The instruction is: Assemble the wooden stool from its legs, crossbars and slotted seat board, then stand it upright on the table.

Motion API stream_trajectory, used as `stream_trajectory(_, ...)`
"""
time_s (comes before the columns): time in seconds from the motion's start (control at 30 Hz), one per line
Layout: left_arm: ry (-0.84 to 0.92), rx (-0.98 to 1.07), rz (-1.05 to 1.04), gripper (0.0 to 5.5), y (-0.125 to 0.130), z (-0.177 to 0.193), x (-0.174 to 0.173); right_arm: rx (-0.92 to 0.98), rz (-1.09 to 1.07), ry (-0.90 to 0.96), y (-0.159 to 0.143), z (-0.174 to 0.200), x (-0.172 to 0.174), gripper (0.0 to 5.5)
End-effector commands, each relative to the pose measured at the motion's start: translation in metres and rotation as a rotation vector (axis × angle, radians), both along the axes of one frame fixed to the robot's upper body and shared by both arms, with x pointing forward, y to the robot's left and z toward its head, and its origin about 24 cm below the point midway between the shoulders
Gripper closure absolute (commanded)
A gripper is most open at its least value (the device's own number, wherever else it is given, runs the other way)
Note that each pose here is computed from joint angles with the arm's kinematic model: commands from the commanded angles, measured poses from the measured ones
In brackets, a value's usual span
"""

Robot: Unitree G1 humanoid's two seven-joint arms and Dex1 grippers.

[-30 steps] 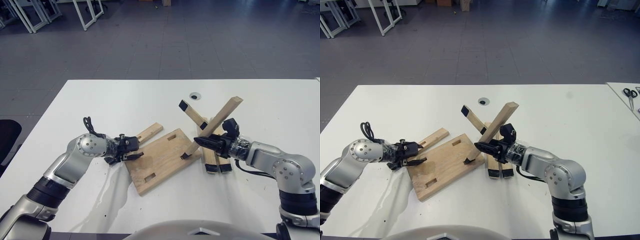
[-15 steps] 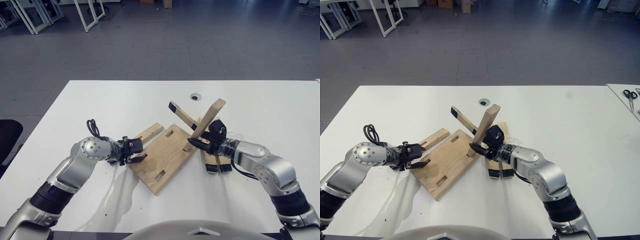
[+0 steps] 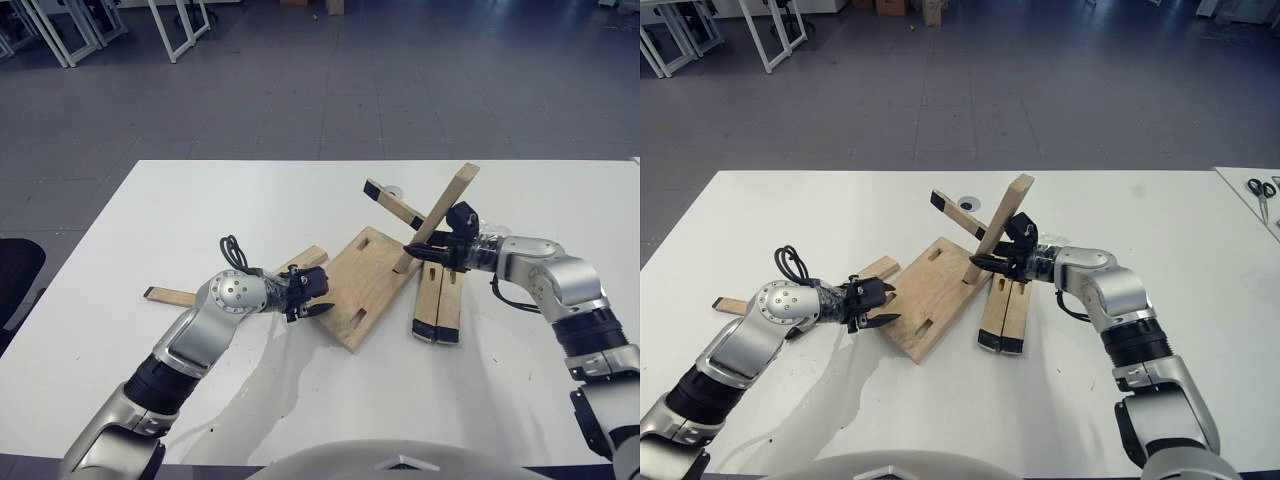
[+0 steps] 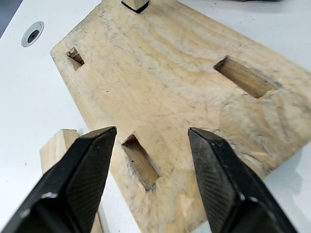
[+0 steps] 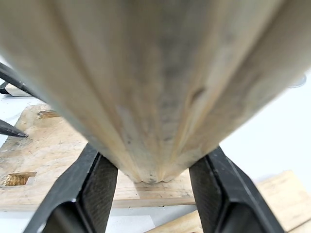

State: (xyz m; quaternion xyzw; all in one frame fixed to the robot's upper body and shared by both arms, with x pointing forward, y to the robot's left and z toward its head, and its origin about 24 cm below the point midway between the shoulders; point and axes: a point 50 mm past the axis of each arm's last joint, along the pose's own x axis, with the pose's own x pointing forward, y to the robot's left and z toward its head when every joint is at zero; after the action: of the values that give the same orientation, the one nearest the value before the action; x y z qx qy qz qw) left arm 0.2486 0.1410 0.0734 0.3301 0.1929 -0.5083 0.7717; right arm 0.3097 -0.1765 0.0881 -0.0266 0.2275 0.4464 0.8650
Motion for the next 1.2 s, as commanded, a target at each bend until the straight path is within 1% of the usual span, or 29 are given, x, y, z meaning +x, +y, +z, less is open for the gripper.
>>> stream_trajectory(0.03, -0.036, 0.005, 0.011, 2.77, 0.0, 0.004, 0.007, -0.102, -0.036, 0.108, -0.013, -0.023, -0.009, 3.46)
stream_trajectory(0.2, -0.047, -0.007, 0.02, 2.77, -0.001, 0.005, 0.009, -0.016, -0.024, 0.059, -0.002, -0.009, -0.008, 3.46)
stream_trajectory(0.23, -0.047, -0.007, 0.021, 2.77, -0.001, 0.005, 0.008, 0.001, -0.026, 0.047, -0.001, -0.006, -0.007, 3.1)
stream_trajectory(0.33, -0.044, -0.007, 0.027, 2.77, 0.001, 0.004, 0.007, 0.038, -0.038, 0.021, 0.001, 0.003, -0.006, 2.73)
stream_trajectory(0.47, -0.036, -0.01, 0.039, 2.77, 0.002, 0.002, 0.007, 0.023, -0.051, 0.026, -0.001, 0.004, -0.01, 1.94)
stream_trajectory(0.5, -0.036, -0.008, 0.041, 2.77, 0.002, 0.001, 0.007, -0.012, -0.055, 0.038, -0.005, 0.002, -0.015, 1.75)
stream_trajectory(0.53, -0.037, -0.007, 0.044, 2.77, 0.002, 0.001, 0.007, -0.052, -0.062, 0.047, -0.01, 0.001, -0.02, 1.43)
stream_trajectory(0.6, -0.035, -0.006, 0.06, 2.77, 0.005, 0.0, 0.007, -0.111, -0.102, 0.029, -0.029, 0.012, -0.034, 1.4)
stream_trajectory(0.67, -0.03, -0.005, 0.072, 2.77, 0.008, -0.002, 0.005, -0.128, -0.147, -0.025, -0.043, 0.031, -0.041, 1.4)
stream_trajectory(0.7, -0.026, -0.004, 0.079, 2.77, 0.01, -0.002, 0.004, -0.138, -0.195, -0.086, -0.051, 0.047, -0.037, 1.4)
stream_trajectory(0.77, -0.016, -0.002, 0.088, 2.77, 0.013, -0.004, 0.002, -0.118, -0.33, -0.265, -0.066, 0.09, -0.022, 1.4)
stream_trajectory(0.8, -0.008, 0.0, 0.088, 2.77, 0.013, -0.006, 0.001, -0.04, -0.402, -0.406, -0.066, 0.123, -0.011, 1.4)
stream_trajectory(0.83, 0.001, 0.005, 0.085, 2.77, 0.012, -0.009, -0.001, 0.094, -0.433, -0.542, -0.057, 0.161, -0.004, 1.4)
stream_trajectory(0.93, 0.014, 0.014, 0.08, 2.77, 0.011, -0.015, -0.002, 0.412, -0.378, -0.786, -0.024, 0.239, -0.005, 1.4)
stream_trajectory(1.0, 0.017, 0.016, 0.075, 2.77, 0.01, -0.016, -0.001, 0.535, -0.331, -0.867, -0.009, 0.269, -0.011, 1.4)
stream_trajectory(1.03, 0.02, 0.019, 0.075, 2.77, 0.011, -0.017, -0.002, 0.566, -0.316, -0.877, -0.002, 0.278, -0.011, 1.4)
stream_trajectory(1.07, 0.022, 0.021, 0.074, 2.77, 0.011, -0.018, -0.002, 0.582, -0.309, -0.88, 0.002, 0.282, -0.011, 1.4)
stream_trajectory(1.1, 0.025, 0.023, 0.072, 2.77, 0.011, -0.019, -0.003, 0.576, -0.312, -0.852, 0.004, 0.278, -0.008, 1.4)
stream_trajectory(1.17, 0.032, 0.021, 0.072, 2.77, 0.011, -0.02, -0.005, 0.487, -0.337, -0.685, 0.008, 0.233, 0.01, 1.4)
stream_trajectory(1.2, 0.035, 0.022, 0.072, 2.77, 0.011, -0.021, -0.006, 0.394, -0.354, -0.525, 0.01, 0.181, 0.021, 1.4)
